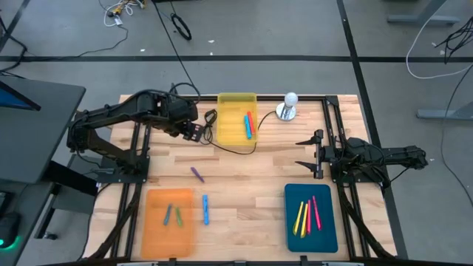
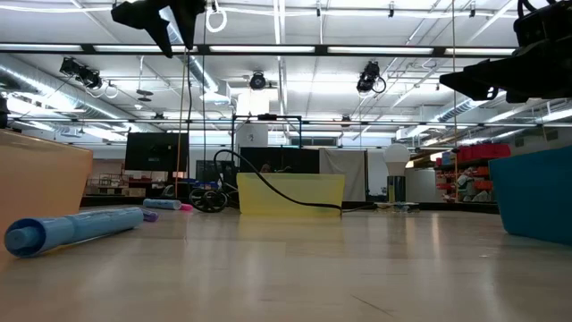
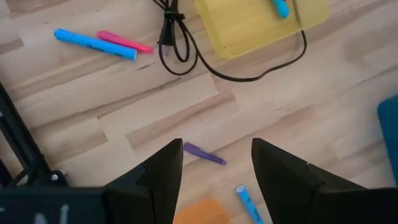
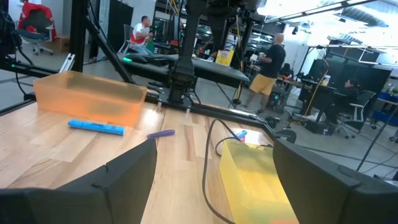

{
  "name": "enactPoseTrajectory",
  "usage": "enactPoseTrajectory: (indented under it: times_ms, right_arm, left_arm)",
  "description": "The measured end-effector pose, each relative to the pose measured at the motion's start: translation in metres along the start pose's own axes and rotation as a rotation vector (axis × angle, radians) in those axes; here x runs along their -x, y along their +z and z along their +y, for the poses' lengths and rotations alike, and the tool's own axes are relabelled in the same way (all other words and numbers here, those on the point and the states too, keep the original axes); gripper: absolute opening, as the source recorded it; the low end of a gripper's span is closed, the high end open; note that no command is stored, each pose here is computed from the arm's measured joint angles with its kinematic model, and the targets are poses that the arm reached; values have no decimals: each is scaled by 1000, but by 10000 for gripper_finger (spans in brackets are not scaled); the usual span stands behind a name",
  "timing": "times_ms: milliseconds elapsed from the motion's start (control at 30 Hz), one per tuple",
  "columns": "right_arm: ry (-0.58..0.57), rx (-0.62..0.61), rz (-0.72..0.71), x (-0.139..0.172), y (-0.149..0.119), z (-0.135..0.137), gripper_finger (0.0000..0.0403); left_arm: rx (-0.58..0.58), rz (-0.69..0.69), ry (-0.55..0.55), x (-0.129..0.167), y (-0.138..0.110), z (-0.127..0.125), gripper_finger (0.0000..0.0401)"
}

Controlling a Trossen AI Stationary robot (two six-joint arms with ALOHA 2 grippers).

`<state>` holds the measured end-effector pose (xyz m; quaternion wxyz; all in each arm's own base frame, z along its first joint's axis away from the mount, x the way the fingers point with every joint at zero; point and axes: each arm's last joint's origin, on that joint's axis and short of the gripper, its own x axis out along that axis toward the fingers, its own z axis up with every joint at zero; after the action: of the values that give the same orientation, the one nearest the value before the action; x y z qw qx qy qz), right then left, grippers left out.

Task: Pick & Place Markers
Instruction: Put the top blue highlighter into the yellow bin

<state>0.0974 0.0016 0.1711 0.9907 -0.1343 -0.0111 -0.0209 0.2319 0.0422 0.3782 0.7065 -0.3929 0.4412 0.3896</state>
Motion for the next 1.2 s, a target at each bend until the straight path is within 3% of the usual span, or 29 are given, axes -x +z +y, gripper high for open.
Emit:
enactPoseTrajectory:
  times_ms: [333, 567, 1200]
  right_arm:
    - [0, 0, 0, 0, 0, 0, 323]
    - [0, 0, 0, 0, 0, 0, 323]
    - [0, 0, 1, 0, 0, 0, 323]
  left_arm:
    - [14, -3, 4, 0, 2, 1, 197]
    - [235, -8, 64, -11, 19, 18, 197]
    - [518, 2, 185, -34, 70, 67, 197]
